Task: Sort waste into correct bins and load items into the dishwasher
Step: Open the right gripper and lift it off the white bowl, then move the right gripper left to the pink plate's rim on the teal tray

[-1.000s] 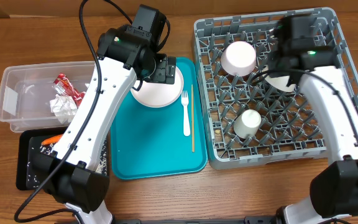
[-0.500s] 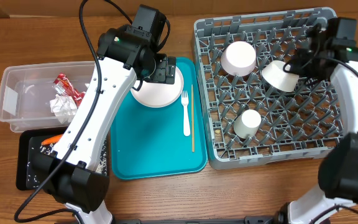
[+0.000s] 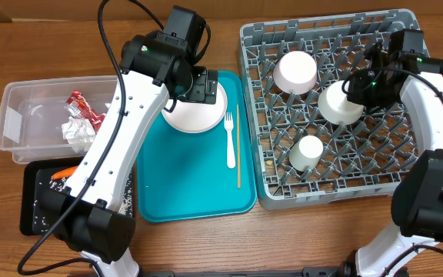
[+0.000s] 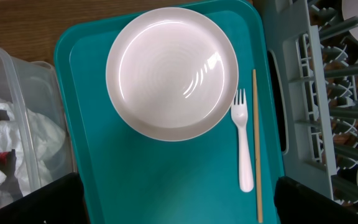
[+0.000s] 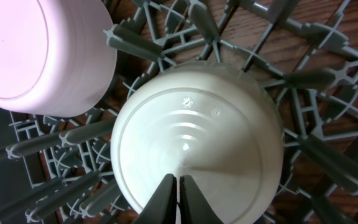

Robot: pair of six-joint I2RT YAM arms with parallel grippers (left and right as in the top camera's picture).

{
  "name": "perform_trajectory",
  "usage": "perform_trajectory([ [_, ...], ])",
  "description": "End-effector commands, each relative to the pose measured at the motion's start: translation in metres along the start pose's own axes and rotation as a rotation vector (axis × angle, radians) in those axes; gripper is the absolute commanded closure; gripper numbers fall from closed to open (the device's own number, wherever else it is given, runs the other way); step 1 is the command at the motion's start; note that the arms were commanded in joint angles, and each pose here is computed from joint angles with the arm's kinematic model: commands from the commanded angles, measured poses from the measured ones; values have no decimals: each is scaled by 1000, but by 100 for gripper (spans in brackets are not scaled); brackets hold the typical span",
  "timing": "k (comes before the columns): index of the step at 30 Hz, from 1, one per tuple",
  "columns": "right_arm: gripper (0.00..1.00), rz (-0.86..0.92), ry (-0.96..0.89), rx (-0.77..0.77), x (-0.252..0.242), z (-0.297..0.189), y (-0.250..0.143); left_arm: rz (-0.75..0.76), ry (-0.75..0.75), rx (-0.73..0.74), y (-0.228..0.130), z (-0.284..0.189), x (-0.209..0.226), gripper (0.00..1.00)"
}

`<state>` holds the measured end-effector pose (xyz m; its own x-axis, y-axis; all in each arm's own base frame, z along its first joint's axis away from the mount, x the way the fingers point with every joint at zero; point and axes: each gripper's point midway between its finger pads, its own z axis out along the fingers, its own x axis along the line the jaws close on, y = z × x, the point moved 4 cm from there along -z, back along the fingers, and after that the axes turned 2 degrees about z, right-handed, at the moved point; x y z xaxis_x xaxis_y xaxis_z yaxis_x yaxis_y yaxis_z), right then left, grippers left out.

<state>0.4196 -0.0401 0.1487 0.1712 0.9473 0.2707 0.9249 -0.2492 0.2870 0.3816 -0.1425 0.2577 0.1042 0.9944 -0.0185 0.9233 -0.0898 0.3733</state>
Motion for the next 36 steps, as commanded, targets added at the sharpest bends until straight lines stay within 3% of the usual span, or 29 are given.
perform_trajectory([
  [1, 93, 6, 16, 10, 2, 3, -1, 17, -1, -38, 5, -13, 1, 0],
  [11, 94, -22, 395, 16, 70, -58, 2, 17, -1, -39, 5, -13, 1, 0],
  [16, 94, -82, 527, 60, 113, -76, -16, 17, -1, -38, 5, -13, 1, 0],
  [24, 92, -265, 546, 182, 184, -64, -60, 17, -1, -38, 5, -13, 1, 0],
  [36, 90, -498, 438, 232, 244, -48, -112, 17, -1, -39, 5, -13, 1, 0],
])
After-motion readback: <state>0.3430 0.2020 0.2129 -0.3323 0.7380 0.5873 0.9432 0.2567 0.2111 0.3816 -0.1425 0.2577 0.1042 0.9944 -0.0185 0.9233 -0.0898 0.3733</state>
